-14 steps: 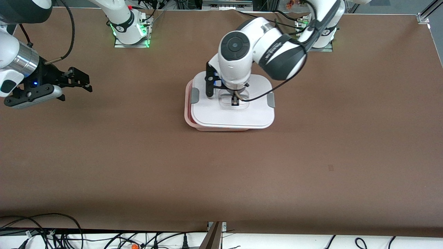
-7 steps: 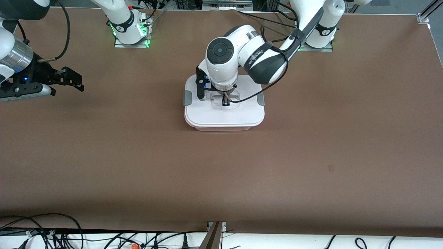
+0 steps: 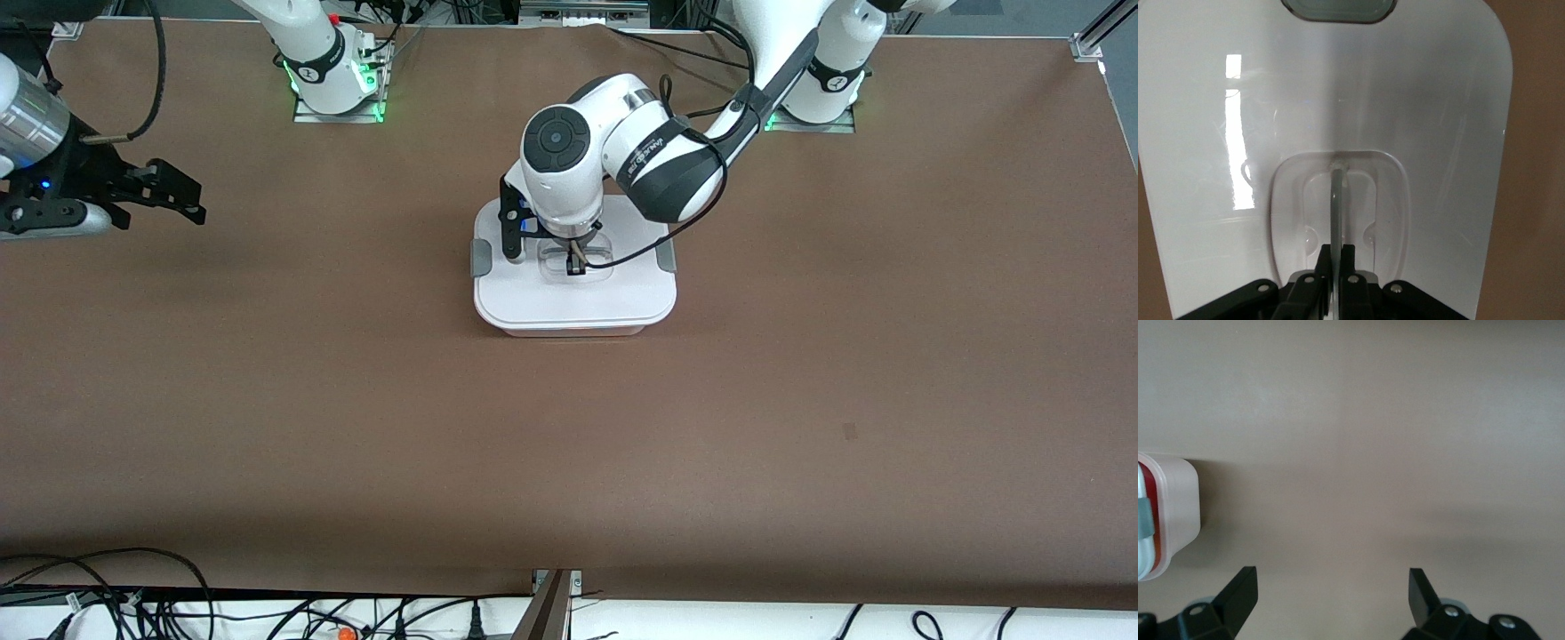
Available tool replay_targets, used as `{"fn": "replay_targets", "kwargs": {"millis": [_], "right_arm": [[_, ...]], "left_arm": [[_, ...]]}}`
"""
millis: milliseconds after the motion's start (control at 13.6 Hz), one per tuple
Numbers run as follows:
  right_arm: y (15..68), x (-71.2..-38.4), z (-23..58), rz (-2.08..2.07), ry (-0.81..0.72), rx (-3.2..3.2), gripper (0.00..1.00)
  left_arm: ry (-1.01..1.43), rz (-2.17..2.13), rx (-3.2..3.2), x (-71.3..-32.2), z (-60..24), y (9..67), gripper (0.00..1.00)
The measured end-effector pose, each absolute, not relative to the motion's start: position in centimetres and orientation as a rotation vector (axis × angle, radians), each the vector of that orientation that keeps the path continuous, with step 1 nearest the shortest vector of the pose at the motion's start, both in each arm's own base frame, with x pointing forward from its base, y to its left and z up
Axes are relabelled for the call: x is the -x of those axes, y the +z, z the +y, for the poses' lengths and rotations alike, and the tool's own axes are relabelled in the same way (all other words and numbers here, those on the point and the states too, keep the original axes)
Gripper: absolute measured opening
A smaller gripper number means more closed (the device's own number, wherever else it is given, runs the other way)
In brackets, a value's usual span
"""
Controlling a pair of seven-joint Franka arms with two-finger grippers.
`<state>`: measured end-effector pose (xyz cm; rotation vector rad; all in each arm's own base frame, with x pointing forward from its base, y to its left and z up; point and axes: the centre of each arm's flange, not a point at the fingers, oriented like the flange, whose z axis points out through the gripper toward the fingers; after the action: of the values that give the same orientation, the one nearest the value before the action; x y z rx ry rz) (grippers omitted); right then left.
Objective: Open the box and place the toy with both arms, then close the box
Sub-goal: 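Lower the lid onto the box and press it down with the left gripper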
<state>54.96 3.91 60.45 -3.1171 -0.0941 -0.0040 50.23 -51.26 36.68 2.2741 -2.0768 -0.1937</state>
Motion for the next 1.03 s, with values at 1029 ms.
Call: {"fn": "replay_targets", "kwargs": {"millis": [1029], "right_arm": [[62.2,-54.4,3.7,-0.071,0.025,3.119,1.0]], "left_arm": [[-0.172,-2.077,-2.325,-49.6,-52.7,35.3,0.07]]}}
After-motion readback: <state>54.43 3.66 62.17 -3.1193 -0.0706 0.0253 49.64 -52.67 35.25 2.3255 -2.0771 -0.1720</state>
